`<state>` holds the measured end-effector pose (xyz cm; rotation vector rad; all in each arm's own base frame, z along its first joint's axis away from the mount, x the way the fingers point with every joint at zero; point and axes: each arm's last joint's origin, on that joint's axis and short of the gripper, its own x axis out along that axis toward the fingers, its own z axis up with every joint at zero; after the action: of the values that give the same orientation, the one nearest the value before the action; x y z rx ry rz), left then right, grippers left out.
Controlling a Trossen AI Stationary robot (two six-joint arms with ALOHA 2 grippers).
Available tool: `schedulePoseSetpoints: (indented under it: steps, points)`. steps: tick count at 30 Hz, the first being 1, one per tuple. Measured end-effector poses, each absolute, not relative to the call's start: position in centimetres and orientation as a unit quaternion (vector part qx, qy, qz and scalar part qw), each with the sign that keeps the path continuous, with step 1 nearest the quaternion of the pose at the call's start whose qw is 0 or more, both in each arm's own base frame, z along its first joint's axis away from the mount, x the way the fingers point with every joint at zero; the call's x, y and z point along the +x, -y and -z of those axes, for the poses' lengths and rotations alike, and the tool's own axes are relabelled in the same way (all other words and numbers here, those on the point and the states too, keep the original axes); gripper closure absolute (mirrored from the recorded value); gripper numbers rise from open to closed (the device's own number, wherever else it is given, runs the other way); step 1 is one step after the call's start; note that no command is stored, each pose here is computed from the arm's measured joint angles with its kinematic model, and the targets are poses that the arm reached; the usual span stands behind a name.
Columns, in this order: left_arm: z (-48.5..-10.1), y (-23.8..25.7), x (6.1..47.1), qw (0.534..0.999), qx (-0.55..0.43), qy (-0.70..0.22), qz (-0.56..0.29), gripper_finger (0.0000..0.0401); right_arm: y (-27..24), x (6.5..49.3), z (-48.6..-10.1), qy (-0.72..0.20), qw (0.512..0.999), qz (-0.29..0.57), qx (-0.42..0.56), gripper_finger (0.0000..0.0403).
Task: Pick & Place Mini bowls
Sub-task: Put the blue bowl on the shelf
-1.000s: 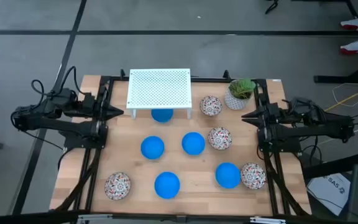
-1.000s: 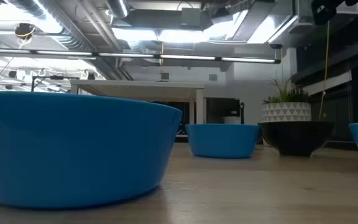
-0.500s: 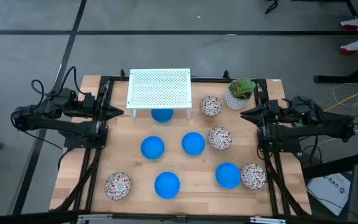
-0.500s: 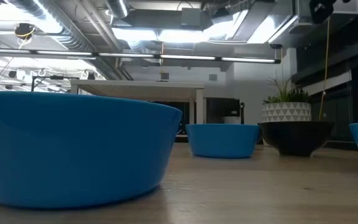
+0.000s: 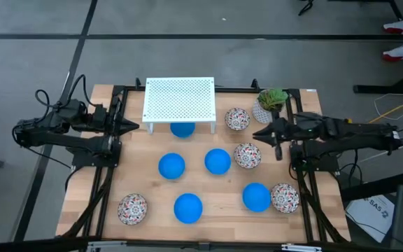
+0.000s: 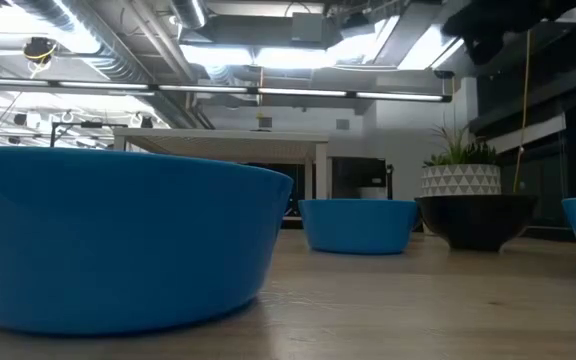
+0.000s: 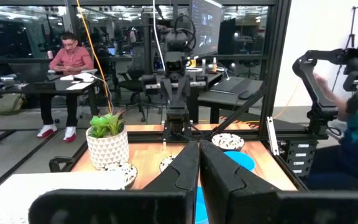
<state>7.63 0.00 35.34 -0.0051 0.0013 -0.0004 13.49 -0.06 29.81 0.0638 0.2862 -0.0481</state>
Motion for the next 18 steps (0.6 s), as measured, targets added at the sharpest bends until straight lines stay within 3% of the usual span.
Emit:
schedulePoseSetpoints:
  steps: [18]
  points:
    - [-35.3,0.0,7.6,1.0,-0.003,-0.001,0.0,0.0391,-5.1,15.3,-27.8,-0.222,0.966,-0.132,-0.007,0.0347]
